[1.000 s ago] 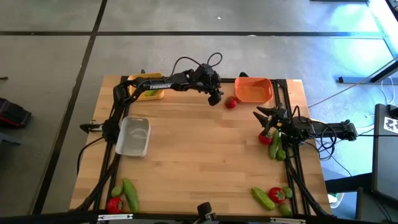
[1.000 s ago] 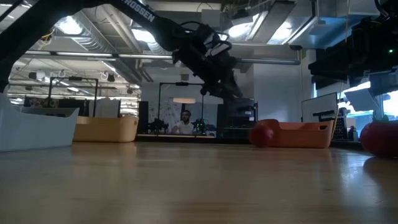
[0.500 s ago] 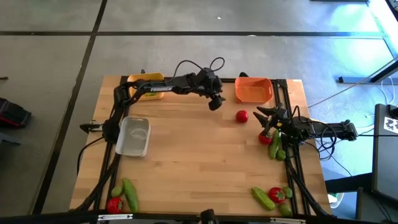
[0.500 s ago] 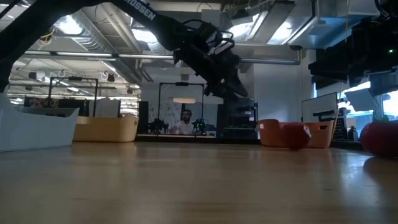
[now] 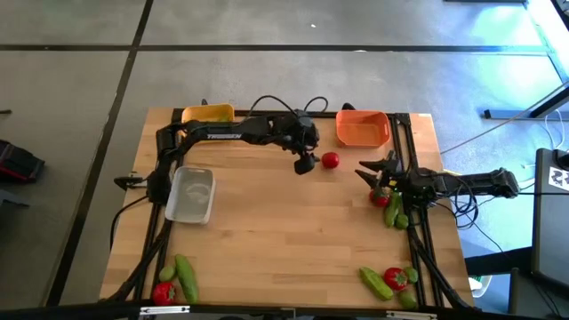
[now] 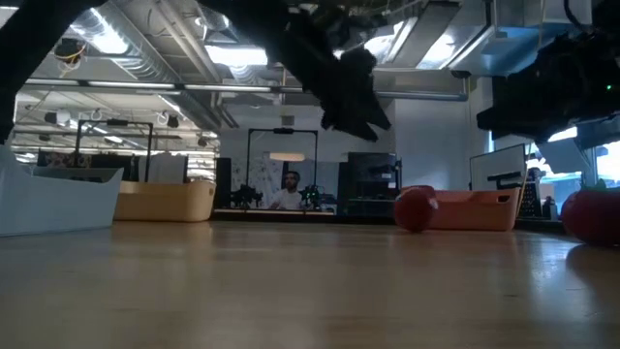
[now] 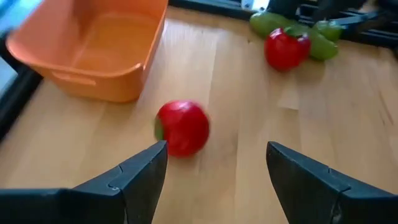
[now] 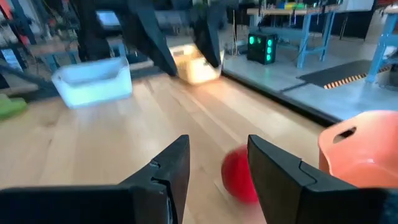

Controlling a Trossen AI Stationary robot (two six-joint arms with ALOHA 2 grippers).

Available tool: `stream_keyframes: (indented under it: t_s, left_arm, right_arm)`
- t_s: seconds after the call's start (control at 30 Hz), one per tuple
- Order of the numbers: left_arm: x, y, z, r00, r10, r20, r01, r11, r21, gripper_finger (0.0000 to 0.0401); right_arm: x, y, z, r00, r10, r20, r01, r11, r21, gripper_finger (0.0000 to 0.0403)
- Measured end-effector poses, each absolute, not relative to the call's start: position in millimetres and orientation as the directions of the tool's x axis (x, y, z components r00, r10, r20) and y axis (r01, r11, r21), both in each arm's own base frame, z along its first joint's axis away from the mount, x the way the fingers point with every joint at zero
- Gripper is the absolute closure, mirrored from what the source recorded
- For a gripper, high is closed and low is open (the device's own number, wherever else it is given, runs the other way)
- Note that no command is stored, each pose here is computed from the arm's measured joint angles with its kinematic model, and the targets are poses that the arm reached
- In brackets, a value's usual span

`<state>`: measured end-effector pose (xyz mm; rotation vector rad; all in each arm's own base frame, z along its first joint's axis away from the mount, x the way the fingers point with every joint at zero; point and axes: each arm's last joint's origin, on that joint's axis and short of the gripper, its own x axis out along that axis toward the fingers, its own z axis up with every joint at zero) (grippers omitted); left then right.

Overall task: Sort produce into baskets
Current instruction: Put the top red tomato into the orange bin

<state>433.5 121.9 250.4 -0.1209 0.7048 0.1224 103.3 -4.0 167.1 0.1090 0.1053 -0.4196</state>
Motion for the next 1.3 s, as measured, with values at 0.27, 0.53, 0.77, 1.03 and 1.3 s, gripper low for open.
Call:
stream_keyframes:
  t_s: [0.27,0.53,0.77,1.03,1.3]
  left_arm:
    - [410,99,265,0.750,0.113,-0.651,-0.149,0.989,0.001,0.0149]
    - [355,83,236,0.829,0.131,-0.543,-0.199,0.977,-0.069,0.0156]
    - [325,69,226,0.866,0.125,-0.484,-0.203,0.973,-0.113,0.0156]
    - [320,66,222,0.862,0.123,-0.492,-0.205,0.972,-0.115,0.0156]
    - [320,66,223,0.867,0.118,-0.484,-0.196,0.974,-0.113,0.0156]
  right_arm:
    - [115,-3,171,0.902,-0.412,-0.125,0.425,0.899,0.104,0.0249]
    - [124,-2,188,0.903,-0.410,-0.129,0.425,0.896,0.129,0.0249]
    - [135,-6,209,0.860,-0.493,-0.132,0.507,0.855,0.107,0.0248]
    - [166,-27,224,0.817,-0.480,-0.320,0.517,0.855,0.039,0.0179]
    - [208,-66,234,0.642,-0.462,-0.612,0.481,0.864,-0.148,0.0089]
